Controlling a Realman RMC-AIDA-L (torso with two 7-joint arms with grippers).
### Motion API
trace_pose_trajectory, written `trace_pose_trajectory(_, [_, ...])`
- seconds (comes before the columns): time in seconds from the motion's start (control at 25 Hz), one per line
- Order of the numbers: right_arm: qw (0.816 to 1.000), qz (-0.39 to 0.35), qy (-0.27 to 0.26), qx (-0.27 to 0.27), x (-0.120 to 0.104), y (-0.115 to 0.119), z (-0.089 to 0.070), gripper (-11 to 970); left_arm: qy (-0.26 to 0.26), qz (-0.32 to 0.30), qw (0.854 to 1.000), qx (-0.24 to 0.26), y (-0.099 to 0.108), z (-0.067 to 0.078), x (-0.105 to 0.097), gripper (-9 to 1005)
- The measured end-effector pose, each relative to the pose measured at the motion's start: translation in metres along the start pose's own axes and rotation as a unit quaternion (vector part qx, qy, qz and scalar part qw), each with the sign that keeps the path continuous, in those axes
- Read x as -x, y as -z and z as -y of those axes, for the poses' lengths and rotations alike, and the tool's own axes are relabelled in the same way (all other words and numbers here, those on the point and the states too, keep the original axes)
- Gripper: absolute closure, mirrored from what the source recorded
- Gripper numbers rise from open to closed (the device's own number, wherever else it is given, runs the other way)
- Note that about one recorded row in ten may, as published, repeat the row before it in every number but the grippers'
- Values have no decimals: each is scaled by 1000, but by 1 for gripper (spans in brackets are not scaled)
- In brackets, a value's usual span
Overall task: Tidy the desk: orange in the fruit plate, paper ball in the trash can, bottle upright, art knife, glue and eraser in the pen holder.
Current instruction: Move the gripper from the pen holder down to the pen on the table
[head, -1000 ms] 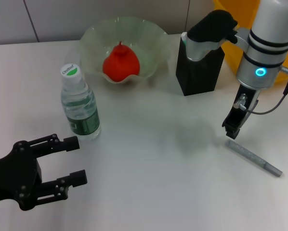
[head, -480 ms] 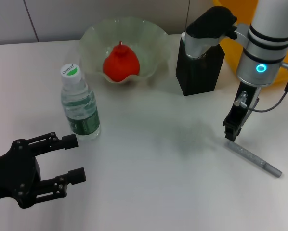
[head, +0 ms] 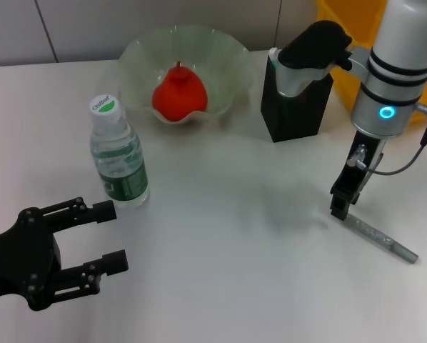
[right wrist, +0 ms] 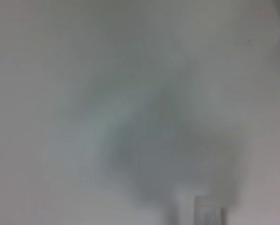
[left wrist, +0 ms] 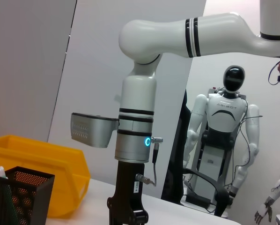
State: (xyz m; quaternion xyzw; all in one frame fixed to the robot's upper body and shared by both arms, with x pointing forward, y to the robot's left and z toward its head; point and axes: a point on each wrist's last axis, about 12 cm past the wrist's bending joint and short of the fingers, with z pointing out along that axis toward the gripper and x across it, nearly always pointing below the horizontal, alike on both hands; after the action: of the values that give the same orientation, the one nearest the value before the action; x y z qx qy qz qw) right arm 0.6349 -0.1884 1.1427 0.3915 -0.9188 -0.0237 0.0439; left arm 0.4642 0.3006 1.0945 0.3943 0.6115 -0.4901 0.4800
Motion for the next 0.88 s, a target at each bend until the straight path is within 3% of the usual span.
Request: trace_pose_trajectory(0.88, [1000,-2,5,-3,-1,-9,-1,624,2,-1,1000,2,0,0,-1,269])
